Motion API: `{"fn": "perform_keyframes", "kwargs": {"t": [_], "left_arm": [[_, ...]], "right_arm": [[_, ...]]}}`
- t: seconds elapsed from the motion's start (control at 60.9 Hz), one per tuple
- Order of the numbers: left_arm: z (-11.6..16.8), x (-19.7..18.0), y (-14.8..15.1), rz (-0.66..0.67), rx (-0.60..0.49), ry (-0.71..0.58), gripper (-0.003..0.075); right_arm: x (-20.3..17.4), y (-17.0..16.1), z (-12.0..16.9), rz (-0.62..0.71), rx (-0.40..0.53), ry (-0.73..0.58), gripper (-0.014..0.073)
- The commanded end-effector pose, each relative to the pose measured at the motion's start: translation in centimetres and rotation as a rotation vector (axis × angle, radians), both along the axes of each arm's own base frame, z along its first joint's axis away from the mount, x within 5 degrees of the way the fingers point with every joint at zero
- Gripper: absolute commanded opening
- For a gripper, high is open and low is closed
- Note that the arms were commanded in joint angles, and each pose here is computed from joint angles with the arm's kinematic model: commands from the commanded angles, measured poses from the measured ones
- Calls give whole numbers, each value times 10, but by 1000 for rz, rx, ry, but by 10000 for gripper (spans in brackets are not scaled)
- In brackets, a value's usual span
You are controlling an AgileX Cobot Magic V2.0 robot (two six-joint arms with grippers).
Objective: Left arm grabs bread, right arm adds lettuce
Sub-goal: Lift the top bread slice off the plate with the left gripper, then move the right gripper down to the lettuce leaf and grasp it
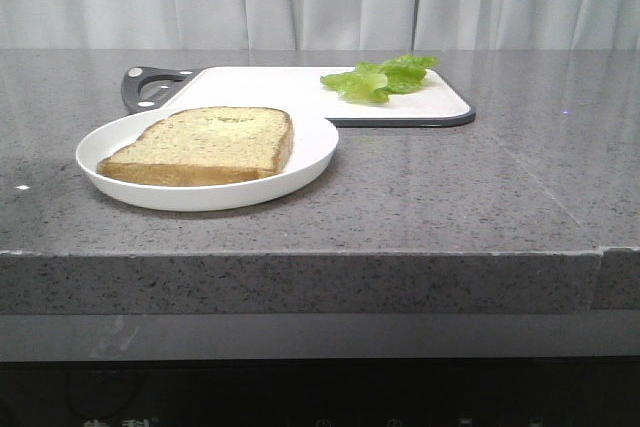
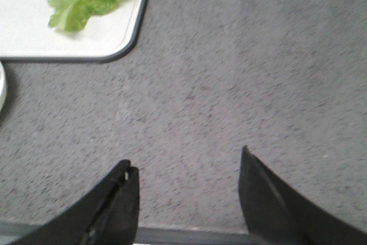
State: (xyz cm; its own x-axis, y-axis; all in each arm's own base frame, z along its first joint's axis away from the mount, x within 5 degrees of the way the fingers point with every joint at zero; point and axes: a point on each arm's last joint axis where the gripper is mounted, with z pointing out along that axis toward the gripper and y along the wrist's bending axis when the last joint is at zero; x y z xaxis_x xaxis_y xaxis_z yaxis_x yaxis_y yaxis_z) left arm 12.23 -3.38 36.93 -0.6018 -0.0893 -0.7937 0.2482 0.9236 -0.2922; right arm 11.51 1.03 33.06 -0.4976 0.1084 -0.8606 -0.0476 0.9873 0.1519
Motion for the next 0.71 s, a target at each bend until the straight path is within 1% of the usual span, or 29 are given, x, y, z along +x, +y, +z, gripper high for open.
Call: {"fn": "perform_keyframes", "kwargs": {"t": [0.0, 0.082, 0.181, 0.263, 0.362, 0.427, 0.509, 0.575, 0.69], "left_arm": [[13, 1, 1, 40, -47, -78, -20], [13, 1, 1, 40, -47, -78, -20], [13, 2, 1, 40, -47, -76, -20], [13, 2, 1, 40, -47, -76, -20], [13, 2, 1, 40, -47, -76, -20], [13, 2, 1, 40, -47, -76, -20], [13, 2, 1, 40, -47, -76, -20], [13, 2, 1, 40, -47, -76, -20], [13, 2, 1, 40, -47, -76, -20]], "right_arm": [[15, 6, 17, 57, 28, -32, 417], [33, 14, 22, 132, 47, 16, 419], [55, 23, 31, 205, 75, 21, 423], [79, 30, 35, 243, 105, 32, 456], [111, 36, 34, 265, 135, 65, 510], [131, 39, 35, 275, 148, 77, 529], [157, 42, 32, 277, 167, 99, 531], [186, 45, 27, 273, 192, 122, 531], [221, 48, 21, 259, 232, 131, 531]]}}
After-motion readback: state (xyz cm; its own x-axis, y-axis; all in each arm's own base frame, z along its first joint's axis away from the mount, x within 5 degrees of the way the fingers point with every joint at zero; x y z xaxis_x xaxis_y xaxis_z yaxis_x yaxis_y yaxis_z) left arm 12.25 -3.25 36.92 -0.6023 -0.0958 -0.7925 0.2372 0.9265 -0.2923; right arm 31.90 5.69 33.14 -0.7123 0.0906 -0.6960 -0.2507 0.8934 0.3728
